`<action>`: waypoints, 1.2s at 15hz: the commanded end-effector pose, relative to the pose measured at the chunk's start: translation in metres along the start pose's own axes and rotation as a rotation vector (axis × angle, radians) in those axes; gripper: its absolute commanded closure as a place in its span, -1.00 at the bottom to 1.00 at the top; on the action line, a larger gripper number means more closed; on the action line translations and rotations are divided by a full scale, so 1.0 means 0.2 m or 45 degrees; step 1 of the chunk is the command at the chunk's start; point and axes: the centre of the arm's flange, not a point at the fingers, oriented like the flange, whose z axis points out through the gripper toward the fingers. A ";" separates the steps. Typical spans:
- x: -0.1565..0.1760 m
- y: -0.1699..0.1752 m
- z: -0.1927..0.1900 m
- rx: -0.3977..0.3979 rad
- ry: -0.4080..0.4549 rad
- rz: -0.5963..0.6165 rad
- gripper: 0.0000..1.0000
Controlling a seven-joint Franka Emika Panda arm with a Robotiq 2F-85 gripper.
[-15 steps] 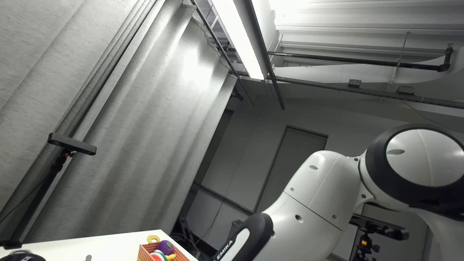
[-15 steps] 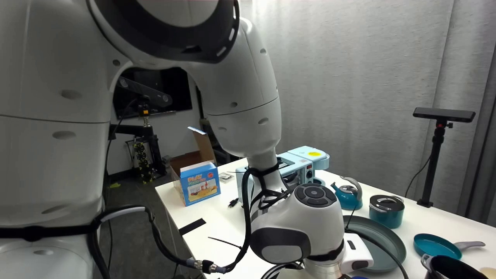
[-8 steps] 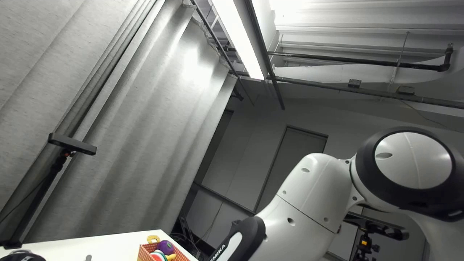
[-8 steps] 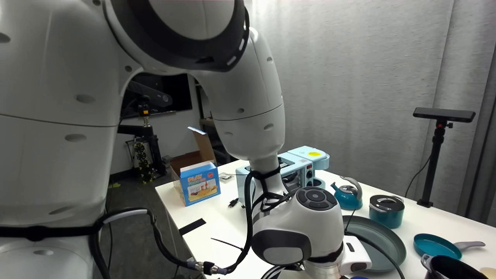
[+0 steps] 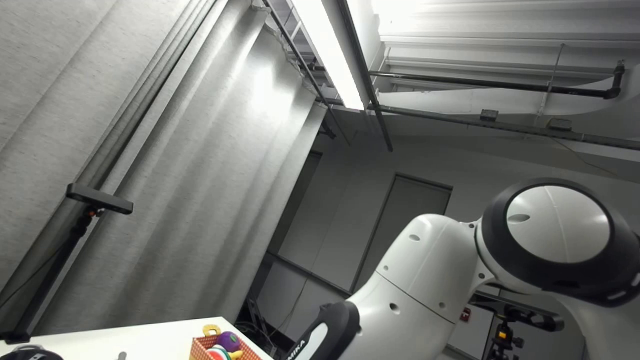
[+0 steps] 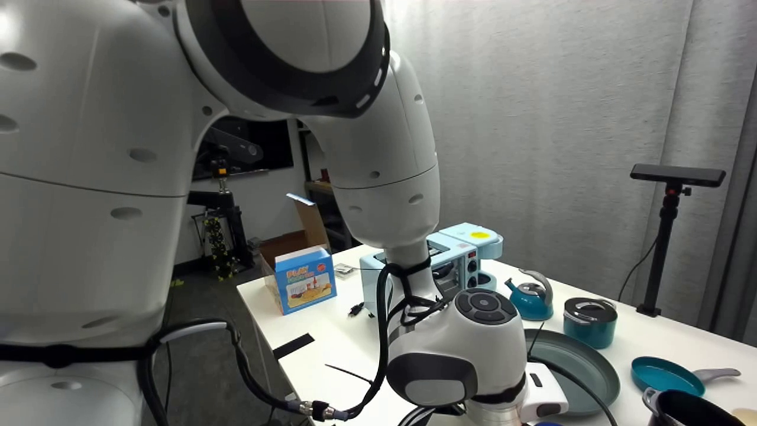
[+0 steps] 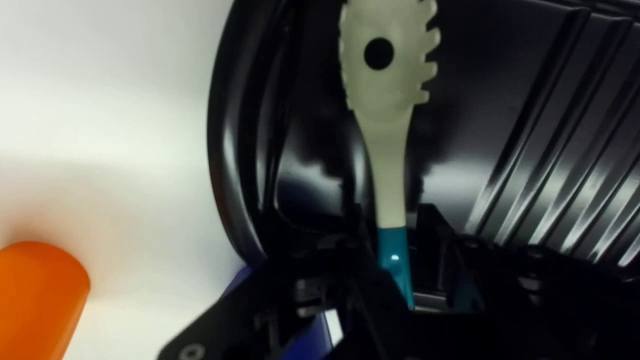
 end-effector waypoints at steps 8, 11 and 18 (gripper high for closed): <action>0.05 -0.05 -0.09 -0.019 0.030 -0.027 0.92; 0.09 -0.09 -0.14 -0.028 0.048 -0.064 0.92; 0.18 -0.14 -0.29 -0.089 0.109 -0.148 0.92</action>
